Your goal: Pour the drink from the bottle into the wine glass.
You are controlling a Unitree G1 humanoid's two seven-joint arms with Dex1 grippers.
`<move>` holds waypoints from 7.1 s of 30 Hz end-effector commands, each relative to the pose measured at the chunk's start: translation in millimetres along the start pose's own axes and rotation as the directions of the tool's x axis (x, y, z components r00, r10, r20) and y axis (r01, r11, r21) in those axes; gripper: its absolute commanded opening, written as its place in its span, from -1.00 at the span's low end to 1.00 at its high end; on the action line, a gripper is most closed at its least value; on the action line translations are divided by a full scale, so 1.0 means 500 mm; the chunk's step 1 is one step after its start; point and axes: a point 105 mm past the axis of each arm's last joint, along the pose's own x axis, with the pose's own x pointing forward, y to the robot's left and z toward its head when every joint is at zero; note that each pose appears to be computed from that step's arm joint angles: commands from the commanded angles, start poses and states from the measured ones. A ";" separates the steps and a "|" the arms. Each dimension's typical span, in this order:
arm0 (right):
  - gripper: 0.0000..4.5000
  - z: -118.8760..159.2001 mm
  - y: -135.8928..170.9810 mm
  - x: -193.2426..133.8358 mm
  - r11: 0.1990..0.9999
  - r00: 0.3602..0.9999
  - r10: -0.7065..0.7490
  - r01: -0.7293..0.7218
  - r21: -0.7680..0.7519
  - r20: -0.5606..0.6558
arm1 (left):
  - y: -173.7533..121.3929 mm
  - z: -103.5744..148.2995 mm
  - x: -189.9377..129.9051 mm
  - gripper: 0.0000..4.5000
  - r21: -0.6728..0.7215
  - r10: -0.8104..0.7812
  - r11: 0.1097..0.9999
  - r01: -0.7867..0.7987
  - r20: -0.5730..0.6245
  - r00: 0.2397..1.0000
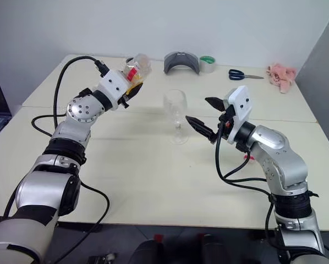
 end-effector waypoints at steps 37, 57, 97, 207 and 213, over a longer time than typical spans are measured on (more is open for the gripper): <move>1.00 0.043 0.014 0.010 1.000 0.995 0.012 -0.010 -0.022 0.102 | 0.037 0.102 0.039 -0.21 0.494 -0.098 0.868 0.052 0.068 0.993; 1.00 0.011 0.029 -0.091 0.997 0.996 -0.082 0.082 -0.004 0.044 | 0.056 0.109 0.042 -0.21 0.609 -0.105 0.791 0.064 0.031 0.994; 1.00 0.008 0.029 -0.091 0.995 0.995 -0.097 0.097 -0.004 0.036 | 0.087 0.126 0.055 -0.21 0.780 -0.068 0.623 0.054 -0.015 0.998; 1.00 -0.013 0.101 -0.095 0.988 0.987 0.143 -0.146 -0.050 -0.071 | -0.159 -0.130 -0.087 0.99 -0.618 0.287 0.653 -0.438 -0.334 0.898; 1.00 -0.017 0.098 -0.097 0.989 0.988 0.138 -0.142 -0.051 -0.075 | -0.167 -0.134 -0.099 0.99 -0.623 0.276 0.647 -0.439 -0.344 0.897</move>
